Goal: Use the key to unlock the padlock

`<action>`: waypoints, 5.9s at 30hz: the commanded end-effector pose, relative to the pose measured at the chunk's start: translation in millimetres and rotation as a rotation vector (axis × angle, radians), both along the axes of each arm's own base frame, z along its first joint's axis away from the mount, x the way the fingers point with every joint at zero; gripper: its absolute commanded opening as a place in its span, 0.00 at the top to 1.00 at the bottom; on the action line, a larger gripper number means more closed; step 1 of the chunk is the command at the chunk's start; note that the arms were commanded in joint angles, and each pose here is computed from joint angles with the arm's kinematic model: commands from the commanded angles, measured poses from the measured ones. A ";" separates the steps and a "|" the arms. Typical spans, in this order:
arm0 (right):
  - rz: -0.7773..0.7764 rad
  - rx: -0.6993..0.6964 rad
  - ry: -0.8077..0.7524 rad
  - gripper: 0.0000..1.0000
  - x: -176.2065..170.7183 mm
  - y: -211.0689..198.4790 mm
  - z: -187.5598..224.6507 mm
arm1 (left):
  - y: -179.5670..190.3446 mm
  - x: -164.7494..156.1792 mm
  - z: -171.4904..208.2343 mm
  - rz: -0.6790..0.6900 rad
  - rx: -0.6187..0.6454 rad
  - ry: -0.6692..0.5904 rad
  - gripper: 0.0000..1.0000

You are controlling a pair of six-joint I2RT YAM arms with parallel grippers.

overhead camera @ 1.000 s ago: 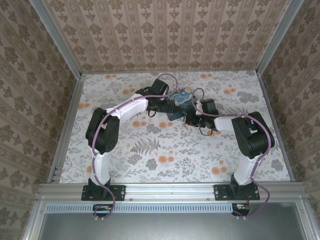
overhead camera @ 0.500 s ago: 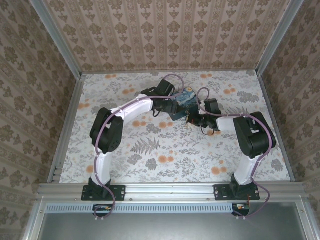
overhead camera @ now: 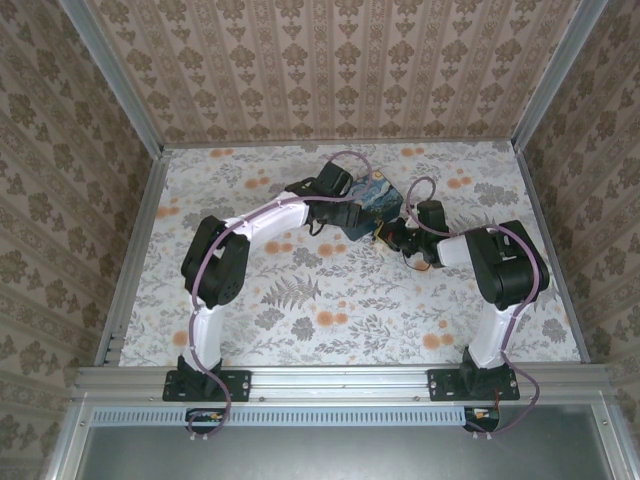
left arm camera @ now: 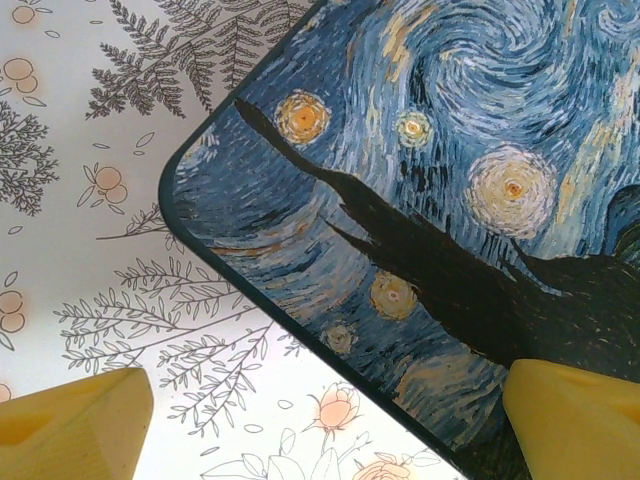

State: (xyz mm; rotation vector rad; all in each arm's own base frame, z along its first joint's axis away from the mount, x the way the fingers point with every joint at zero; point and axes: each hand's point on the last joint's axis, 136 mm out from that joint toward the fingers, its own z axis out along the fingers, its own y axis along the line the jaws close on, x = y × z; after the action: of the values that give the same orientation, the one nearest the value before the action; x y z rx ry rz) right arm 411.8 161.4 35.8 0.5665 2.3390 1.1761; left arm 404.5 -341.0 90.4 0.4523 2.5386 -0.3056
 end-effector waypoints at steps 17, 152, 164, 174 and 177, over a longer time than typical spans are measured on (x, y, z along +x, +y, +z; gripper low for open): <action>-0.011 -0.098 0.002 1.00 39.3 -31.2 11.6 | 24.6 -40.1 -83.5 -0.040 0.181 0.210 0.11; -0.321 -0.947 -0.692 0.00 -24.6 -179.4 70.4 | 354.4 -14.7 21.9 0.498 0.181 -0.704 0.00; -0.222 -0.959 -0.623 0.00 -13.0 -169.2 62.8 | 350.3 -6.3 3.7 0.441 0.117 -0.664 0.00; -0.217 -0.961 -0.625 0.01 -13.0 -168.1 63.0 | 349.6 -6.2 3.5 0.438 0.117 -0.664 0.00; -0.213 -0.961 -0.623 0.01 -13.1 -167.7 62.5 | 349.7 -6.0 4.4 0.439 0.116 -0.668 0.00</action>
State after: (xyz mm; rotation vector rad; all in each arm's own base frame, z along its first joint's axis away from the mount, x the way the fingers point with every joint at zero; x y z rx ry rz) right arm 395.4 -12.2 93.9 0.1046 1.9159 0.0141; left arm 390.6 9.0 78.9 0.0099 1.9853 0.1530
